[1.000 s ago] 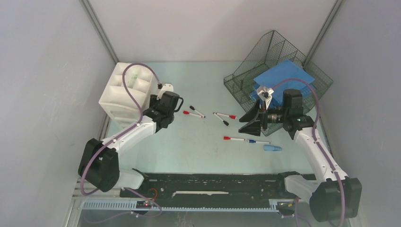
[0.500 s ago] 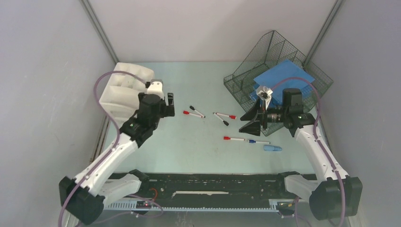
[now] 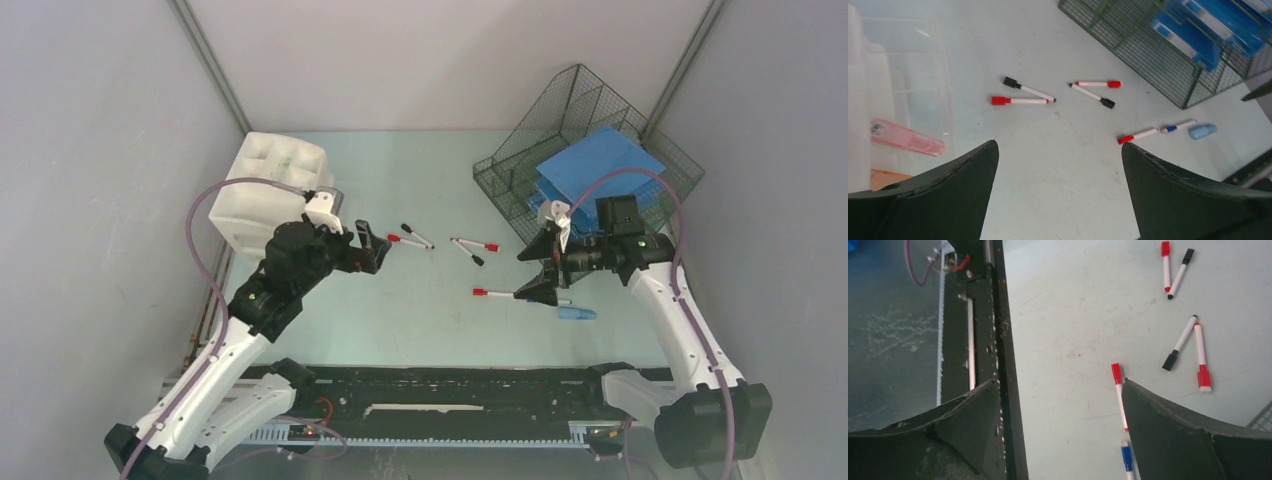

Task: Organize the desk
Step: Place the stationery in the drawer, then pick up the stationery from the center of the board.

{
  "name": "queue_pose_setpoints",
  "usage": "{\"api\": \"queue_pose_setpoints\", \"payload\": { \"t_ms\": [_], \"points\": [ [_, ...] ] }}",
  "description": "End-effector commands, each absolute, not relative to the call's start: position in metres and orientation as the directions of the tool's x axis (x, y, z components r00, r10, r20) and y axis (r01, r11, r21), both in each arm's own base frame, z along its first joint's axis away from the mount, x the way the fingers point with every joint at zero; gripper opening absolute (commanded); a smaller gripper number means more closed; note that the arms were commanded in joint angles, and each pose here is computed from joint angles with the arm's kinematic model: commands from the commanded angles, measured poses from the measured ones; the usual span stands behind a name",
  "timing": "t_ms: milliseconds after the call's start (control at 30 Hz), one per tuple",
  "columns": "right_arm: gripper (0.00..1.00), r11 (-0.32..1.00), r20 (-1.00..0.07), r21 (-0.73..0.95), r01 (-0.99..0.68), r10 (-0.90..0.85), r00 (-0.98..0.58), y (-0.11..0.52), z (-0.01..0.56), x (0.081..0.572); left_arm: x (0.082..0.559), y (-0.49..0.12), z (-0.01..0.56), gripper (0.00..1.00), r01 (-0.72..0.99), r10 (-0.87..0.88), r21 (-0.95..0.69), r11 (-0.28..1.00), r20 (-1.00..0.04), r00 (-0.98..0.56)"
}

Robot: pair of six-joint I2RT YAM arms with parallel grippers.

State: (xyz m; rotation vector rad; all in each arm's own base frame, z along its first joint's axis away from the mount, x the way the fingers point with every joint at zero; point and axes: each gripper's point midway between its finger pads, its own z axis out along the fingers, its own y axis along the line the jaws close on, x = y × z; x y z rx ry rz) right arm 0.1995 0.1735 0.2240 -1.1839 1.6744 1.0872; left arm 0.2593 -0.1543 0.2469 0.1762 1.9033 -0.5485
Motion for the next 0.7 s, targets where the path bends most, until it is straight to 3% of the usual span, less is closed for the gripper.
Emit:
{"api": "queue_pose_setpoints", "payload": {
  "t_ms": [0,300,400,667],
  "points": [
    [0.99,0.147,-0.908,0.053,-0.988,-0.404,-0.109,0.165,0.217,0.184,0.235,-0.162,0.267,1.0,0.466,-0.104,-0.309,0.829,-0.904,-0.414],
    [1.0,-0.06,-0.739,-0.08,-0.995,-0.667,0.099,0.128,0.157,0.147,0.228,-0.135,0.246,1.0,0.472,0.095,-0.104,0.875,-0.921,-0.378],
    [1.0,-0.125,-0.663,-0.139,-0.982,-0.725,0.186,0.113,0.139,0.14,0.23,-0.13,0.231,1.0,0.452,0.118,-0.083,0.888,-0.91,-0.397],
    [0.98,-0.18,-0.447,-0.143,-0.973,-0.866,0.226,0.073,0.084,0.146,0.228,-0.129,0.212,1.0,0.454,0.138,-0.091,0.886,-0.884,-0.446]
  ]
}}
